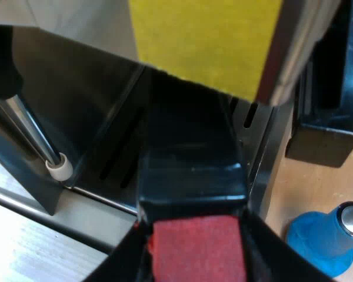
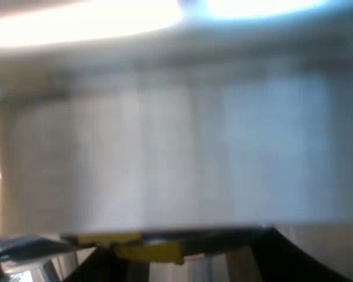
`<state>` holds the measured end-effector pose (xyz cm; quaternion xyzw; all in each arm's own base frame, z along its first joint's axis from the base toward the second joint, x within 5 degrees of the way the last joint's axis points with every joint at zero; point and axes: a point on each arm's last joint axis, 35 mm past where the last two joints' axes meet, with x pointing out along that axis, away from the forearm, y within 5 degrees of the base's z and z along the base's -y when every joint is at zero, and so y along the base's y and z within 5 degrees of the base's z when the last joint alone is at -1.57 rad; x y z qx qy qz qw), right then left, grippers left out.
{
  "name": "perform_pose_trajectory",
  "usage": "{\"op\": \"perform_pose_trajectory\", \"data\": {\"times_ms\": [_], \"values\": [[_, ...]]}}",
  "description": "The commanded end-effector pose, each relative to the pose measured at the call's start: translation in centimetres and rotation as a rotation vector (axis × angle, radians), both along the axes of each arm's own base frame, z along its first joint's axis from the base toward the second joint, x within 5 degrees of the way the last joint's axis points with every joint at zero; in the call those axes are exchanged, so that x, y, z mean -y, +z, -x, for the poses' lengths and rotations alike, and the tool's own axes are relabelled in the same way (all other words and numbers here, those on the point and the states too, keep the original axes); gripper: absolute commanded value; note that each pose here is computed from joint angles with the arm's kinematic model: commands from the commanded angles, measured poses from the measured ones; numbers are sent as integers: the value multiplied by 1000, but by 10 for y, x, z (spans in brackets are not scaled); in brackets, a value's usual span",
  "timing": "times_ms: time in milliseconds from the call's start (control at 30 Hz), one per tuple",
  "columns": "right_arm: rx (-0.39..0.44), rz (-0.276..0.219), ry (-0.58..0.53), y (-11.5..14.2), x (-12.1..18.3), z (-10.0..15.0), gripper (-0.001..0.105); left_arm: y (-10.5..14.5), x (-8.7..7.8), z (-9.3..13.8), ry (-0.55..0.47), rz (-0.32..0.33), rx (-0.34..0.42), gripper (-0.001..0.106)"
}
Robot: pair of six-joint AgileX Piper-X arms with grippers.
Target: Put the handle in the coffee machine
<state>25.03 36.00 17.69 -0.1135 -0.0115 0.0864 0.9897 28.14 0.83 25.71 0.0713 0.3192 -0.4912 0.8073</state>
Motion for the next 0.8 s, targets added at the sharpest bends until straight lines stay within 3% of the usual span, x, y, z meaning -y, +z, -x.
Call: {"op": "perform_pose_trajectory", "data": {"times_ms": [33,133,167,267,400,567,800], "values": [[59,-61,-17,15,1,-3,33,18,4,3,-54,102,66,12],[70,-74,-23,17,1,-3,33,17,3,2,-35,71,53,40],[72,-75,-23,17,1,-3,33,16,3,2,-16,56,36,64],[74,-83,-41,21,2,-3,33,15,2,2,11,19,13,91],[79,-92,-53,25,3,-3,33,13,2,5,18,1,-21,91],[86,-105,-53,32,4,-2,33,11,1,9,23,6,-65,79],[87,-106,-55,33,5,-2,33,26,-3,19,56,-55,-21,76]]}}
